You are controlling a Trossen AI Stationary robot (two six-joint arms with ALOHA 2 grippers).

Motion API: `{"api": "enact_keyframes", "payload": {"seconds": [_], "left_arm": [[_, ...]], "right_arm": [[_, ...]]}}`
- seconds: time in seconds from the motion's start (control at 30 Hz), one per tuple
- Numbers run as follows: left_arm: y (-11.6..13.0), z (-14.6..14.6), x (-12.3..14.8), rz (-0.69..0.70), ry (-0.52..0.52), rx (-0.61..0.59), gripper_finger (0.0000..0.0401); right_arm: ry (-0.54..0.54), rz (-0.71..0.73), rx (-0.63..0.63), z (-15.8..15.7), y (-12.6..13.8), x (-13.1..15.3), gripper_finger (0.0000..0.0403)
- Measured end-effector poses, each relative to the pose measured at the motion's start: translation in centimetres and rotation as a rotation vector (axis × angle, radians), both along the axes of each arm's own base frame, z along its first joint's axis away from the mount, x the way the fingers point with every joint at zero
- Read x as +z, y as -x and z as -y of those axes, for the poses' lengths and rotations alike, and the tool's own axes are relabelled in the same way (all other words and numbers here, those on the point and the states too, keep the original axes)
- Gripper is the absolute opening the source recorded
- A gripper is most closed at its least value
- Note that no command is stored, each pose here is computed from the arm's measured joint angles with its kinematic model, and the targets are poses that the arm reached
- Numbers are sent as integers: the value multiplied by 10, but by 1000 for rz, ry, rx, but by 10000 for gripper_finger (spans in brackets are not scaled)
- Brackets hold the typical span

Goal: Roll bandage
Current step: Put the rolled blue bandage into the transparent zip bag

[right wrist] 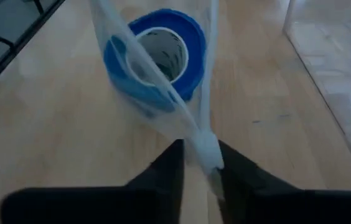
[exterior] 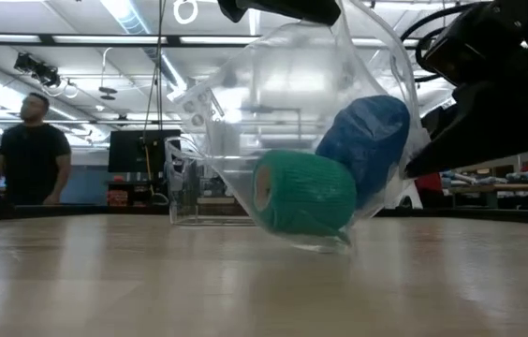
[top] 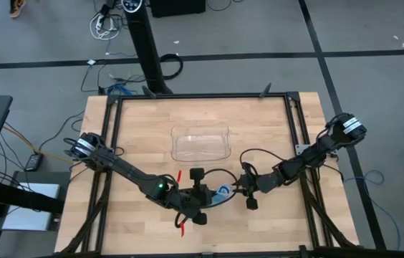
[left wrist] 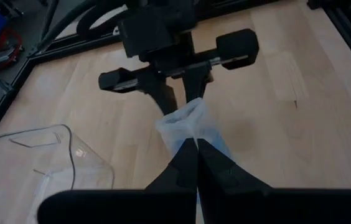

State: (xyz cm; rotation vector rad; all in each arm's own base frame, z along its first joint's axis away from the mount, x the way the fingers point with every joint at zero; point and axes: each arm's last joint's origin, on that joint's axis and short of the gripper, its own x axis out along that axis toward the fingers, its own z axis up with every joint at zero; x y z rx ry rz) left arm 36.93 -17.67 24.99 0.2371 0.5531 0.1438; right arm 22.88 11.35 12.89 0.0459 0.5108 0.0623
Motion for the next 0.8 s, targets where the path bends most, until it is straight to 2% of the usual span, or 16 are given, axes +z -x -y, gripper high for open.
{"api": "enact_keyframes", "payload": {"seconds": [0.13, 0.33, 0.47, 0.6, 0.8], "left_arm": [[0, 0, -1, -8, -4, 0, 3], [2, -1, -2, -29, -15, 0, 12], [4, -3, -5, -49, -50, 38, 16], [6, -5, -7, -73, -59, 58, 16], [7, -6, -5, -64, -44, 87, 16]], "right_arm": [[-2, 7, 2, 0, 1, 3, 11], [-13, 39, 22, 2, 4, 23, 4], [-68, -78, 59, 1, 4, 43, 1], [-68, -212, 44, -1, 3, 65, 0], [-76, -299, 89, -6, -2, 108, 0]]}}
